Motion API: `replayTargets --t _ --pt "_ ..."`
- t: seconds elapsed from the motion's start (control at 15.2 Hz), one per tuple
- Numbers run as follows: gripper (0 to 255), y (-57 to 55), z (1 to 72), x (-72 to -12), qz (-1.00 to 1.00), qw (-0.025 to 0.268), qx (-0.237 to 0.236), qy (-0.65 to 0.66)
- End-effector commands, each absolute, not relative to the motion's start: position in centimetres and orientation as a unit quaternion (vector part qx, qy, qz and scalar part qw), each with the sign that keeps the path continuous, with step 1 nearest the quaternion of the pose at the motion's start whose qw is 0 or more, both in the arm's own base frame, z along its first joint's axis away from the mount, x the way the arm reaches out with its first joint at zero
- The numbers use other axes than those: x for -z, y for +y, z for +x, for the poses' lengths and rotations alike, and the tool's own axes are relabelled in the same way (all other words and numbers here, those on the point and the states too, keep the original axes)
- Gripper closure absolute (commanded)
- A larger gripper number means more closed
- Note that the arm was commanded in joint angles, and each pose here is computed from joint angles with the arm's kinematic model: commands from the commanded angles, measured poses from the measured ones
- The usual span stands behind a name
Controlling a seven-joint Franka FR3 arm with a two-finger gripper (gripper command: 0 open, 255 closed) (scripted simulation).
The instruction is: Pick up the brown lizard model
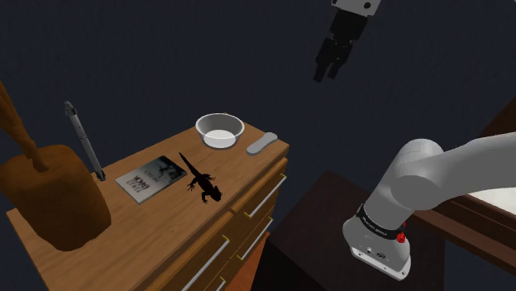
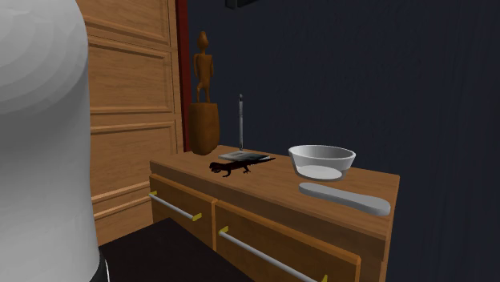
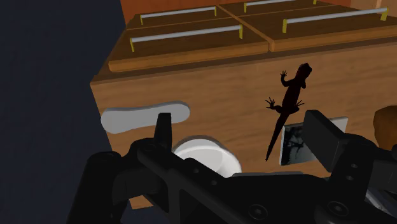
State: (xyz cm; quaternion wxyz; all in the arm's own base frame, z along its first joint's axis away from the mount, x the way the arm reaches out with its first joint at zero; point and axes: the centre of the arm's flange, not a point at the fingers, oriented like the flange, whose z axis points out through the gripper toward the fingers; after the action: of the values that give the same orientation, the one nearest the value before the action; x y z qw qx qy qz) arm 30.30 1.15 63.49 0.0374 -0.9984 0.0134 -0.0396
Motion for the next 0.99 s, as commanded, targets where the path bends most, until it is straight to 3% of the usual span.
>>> replayTargets --t 0.0,0.92 --pt "0 1.2 30.3 -63.5 -0.998 0.037 0.040 0.013" --pt "0 11.6 39.7 -50.8 -0.998 0.031 0.010 0.047"
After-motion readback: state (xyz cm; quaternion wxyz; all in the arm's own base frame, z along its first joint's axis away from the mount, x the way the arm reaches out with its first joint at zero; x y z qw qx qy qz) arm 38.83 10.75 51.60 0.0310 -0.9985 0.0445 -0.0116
